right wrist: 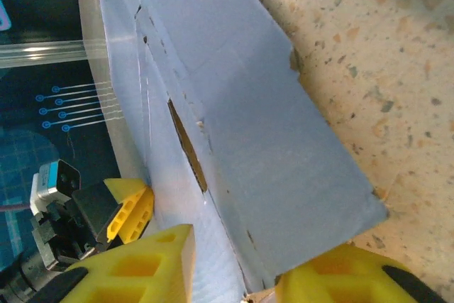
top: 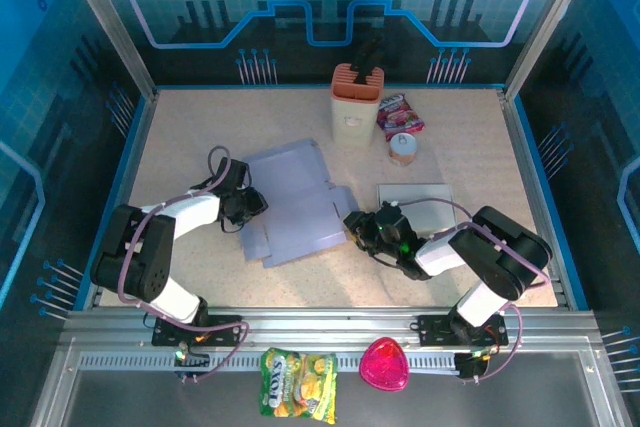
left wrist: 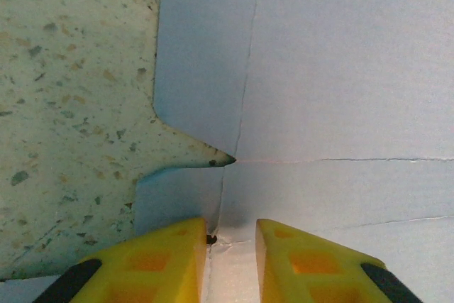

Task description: Fold the paper box

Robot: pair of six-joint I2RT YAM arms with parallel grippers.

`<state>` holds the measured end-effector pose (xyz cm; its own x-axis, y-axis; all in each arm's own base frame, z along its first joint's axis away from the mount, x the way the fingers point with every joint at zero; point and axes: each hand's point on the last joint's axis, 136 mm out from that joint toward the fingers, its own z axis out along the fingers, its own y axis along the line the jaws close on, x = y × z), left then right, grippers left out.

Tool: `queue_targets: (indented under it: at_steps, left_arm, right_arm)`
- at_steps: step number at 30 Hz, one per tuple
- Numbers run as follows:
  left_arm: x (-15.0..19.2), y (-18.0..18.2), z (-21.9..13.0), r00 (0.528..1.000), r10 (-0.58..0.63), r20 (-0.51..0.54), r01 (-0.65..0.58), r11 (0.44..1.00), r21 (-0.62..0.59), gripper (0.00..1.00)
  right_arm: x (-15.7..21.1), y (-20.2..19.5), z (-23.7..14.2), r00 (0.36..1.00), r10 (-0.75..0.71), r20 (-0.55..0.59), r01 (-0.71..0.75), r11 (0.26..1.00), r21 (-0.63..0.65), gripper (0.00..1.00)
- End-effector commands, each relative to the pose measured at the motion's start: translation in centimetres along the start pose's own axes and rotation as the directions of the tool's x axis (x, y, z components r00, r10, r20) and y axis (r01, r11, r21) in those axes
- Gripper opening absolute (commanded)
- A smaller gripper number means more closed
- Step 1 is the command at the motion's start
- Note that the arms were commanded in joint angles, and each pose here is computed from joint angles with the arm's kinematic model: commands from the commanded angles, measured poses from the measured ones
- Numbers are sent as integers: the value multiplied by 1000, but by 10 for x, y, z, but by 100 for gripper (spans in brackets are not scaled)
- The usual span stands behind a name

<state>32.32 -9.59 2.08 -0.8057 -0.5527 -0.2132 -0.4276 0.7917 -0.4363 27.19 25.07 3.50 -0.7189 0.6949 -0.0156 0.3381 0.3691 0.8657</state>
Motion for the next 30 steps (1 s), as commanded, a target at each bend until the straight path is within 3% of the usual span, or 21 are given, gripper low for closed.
queue_targets:
  at_steps: [1, 6, 8, 10, 12, 15, 17, 20, 22, 26, 30]
  left_arm:
    - [3, 6, 1, 1000, 18, -14, -18, 1000, -17, 26]
    - [-3, 0, -12, 999, 44, 27, -44, 999, -2, 25]
    - [-4, -11, -31, 993, 89, 73, -90, 996, 18, 26]
    - [3, -29, -61, 966, 205, 158, -210, 977, 16, 29]
    - [24, -54, -93, 886, 383, 261, -399, 917, 9, 33]
    - [57, -68, -130, 763, 531, 370, -572, 821, 2, 39]
    - [79, -69, -141, 694, 596, 404, -657, 753, 17, 47]
    - [111, -74, -143, 579, 690, 433, -777, 629, 37, 48]
    - [127, -79, -139, 499, 748, 437, -836, 549, 15, 48]
    - [136, -86, -139, 306, 861, 407, -897, 404, -180, 51]
    - [139, -100, -135, 192, 904, 381, -907, 312, -282, 58]
  right_arm:
    - [-9, -4, -5, 999, -7, 39, 6, 1000, 11, 25]
    - [-9, 3, -11, 999, -27, 38, 25, 999, 41, 2]
    - [-9, 7, -13, 999, -10, 34, 9, 999, 41, 0]
    - [-8, 14, -15, 1000, 11, 28, -12, 999, 34, 0]
    - [-7, 24, -18, 999, 37, 15, -37, 999, 38, 0]
    - [-7, 37, -24, 998, 57, 8, -57, 996, 62, 0]
    - [-9, 48, -29, 998, 57, 10, -58, 996, 71, 0]
    - [-12, 60, -39, 999, 48, 12, -49, 995, 86, 0]
    - [-16, 69, -44, 999, 42, 13, -43, 996, 82, 0]
    - [-22, 82, -52, 999, 36, 4, -36, 997, 74, 0]
    - [-26, 88, -58, 999, 41, -10, -40, 997, 67, 0]
